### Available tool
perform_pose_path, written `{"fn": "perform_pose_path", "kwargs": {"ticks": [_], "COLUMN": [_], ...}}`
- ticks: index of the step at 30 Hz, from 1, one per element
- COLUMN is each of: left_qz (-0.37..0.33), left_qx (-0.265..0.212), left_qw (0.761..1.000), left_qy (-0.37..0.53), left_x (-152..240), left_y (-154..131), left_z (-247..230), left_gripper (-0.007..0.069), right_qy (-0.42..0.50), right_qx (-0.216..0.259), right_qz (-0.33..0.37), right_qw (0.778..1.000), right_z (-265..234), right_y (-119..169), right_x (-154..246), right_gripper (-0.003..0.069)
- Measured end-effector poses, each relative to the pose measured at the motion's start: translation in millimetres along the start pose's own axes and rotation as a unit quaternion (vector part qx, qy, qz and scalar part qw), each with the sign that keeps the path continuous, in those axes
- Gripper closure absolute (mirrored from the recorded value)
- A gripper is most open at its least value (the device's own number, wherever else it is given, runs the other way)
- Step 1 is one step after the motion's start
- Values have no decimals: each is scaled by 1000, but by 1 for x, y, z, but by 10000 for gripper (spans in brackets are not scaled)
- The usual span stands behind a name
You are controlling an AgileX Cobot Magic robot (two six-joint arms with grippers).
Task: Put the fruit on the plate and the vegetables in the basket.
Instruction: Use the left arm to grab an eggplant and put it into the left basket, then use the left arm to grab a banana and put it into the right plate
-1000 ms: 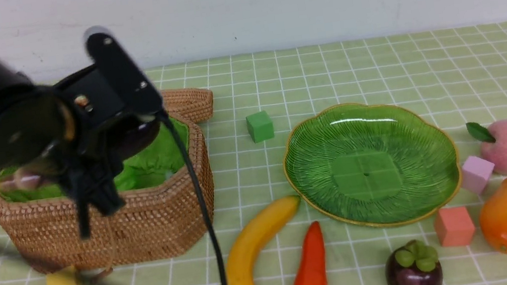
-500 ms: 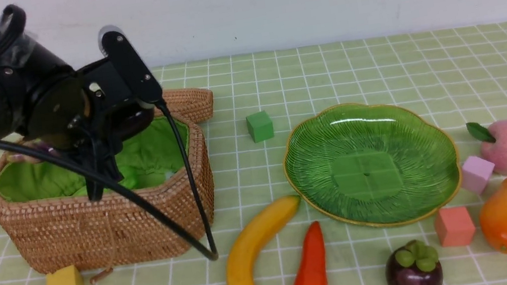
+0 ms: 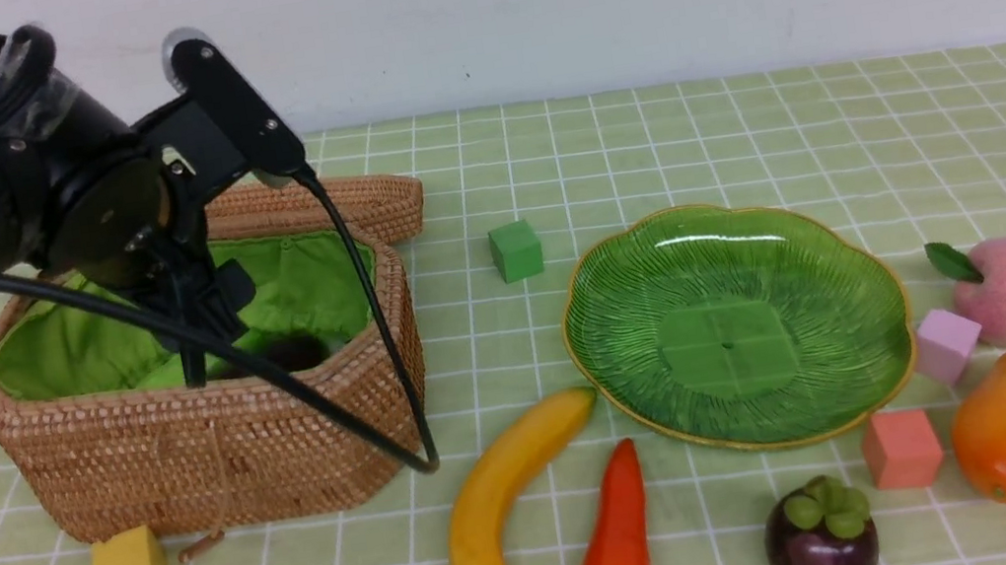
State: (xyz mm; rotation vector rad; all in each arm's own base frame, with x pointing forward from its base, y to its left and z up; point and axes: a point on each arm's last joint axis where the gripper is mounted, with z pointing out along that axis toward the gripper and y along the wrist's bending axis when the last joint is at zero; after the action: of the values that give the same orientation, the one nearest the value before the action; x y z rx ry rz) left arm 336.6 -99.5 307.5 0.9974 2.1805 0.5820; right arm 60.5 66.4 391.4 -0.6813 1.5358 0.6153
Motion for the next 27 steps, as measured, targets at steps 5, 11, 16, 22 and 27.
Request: {"fn": "perform_pose_path", "kwargs": {"ticks": [5,11,16,22,27], "left_qz": [-85,-186,-195,-175,-160], "left_qx": [21,150,273,305,291], "left_qw": [996,970,941,932,939], "left_qy": [-21,-32,51,91,87], "left_x": [-3,-18,-27,-40,-48], "left_y": [-2,-45,-101,-141,-162], "left_z": [-33,-85,-92,-64,-27], "left_gripper": [140,588,635,473,210], "right_qy": [6,22,44,76,107], "right_qx": [4,13,18,4,-22], "right_qz": [-7,-9,6,12,33], "right_qw": [1000,1000,999,997,993], "right_z": [0,0,0,-1,-2], "right_y": [-1,-2,-3,-1,4], "right_x": [1,4,8,14,20], "right_gripper": [639,639,639,639,639]}}
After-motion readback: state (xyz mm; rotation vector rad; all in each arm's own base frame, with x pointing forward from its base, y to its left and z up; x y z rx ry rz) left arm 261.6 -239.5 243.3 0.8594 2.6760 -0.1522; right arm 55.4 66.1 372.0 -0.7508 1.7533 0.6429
